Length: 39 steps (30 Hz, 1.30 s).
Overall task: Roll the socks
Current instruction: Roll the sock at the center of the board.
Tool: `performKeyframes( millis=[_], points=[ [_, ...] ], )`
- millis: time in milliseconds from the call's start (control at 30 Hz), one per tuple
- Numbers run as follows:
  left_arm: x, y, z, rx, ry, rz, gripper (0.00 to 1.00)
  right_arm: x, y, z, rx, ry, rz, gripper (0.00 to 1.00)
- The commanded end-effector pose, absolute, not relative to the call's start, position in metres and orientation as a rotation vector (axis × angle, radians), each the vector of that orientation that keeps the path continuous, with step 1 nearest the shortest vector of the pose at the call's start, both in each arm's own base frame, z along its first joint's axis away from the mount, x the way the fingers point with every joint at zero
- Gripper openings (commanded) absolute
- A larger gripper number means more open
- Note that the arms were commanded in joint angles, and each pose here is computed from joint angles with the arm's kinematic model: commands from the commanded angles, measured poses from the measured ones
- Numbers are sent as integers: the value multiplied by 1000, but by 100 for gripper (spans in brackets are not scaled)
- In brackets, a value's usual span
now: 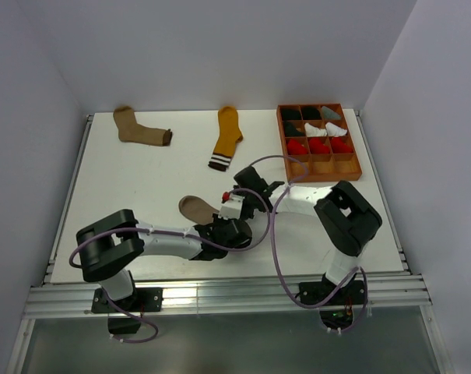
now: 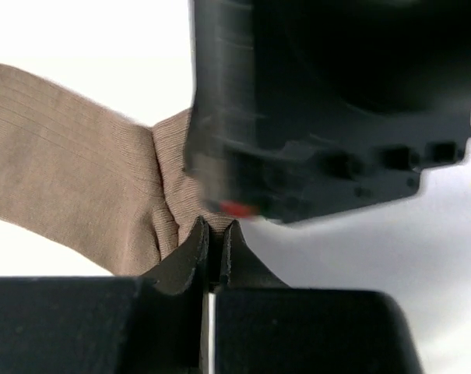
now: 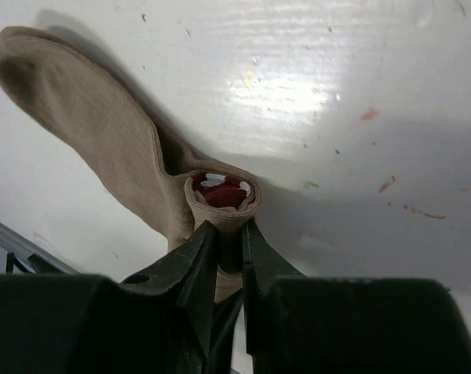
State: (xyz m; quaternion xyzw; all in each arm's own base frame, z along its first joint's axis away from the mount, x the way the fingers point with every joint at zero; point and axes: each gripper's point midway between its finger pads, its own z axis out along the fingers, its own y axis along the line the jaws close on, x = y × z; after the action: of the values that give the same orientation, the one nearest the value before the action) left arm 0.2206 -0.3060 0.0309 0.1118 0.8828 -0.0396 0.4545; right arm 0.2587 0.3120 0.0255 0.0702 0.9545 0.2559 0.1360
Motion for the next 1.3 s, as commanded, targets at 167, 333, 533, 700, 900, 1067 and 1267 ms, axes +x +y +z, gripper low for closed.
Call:
performKeyframes(
  millis=[167, 333, 533, 700, 900, 1067, 1267],
  points=[
    [206, -323, 42, 234, 2315, -580, 0, 264, 310, 72, 318, 2452, 1126, 37],
    [206, -319, 50, 162, 2367, -857, 0, 267, 301, 87, 350, 2310, 1202, 54],
    [214, -315, 56, 63, 2408, -1067, 0, 254, 298, 70, 376, 2272, 1293, 59],
    [222, -304, 62, -42, 2403, -1178, 1, 253, 301, 56, 400, 2260, 1337, 57],
    [225, -294, 48, -137, 2476, -1210, 0, 256, 303, 46, 436, 2244, 1363, 53],
    [222, -284, 33, -229, 2521, -1234, 1, 257, 304, 38, 442, 2245, 1378, 53],
    [223, -274, 16, -299, 2570, -1217, 1, 261, 308, 31, 427, 2256, 1391, 53]
  ],
)
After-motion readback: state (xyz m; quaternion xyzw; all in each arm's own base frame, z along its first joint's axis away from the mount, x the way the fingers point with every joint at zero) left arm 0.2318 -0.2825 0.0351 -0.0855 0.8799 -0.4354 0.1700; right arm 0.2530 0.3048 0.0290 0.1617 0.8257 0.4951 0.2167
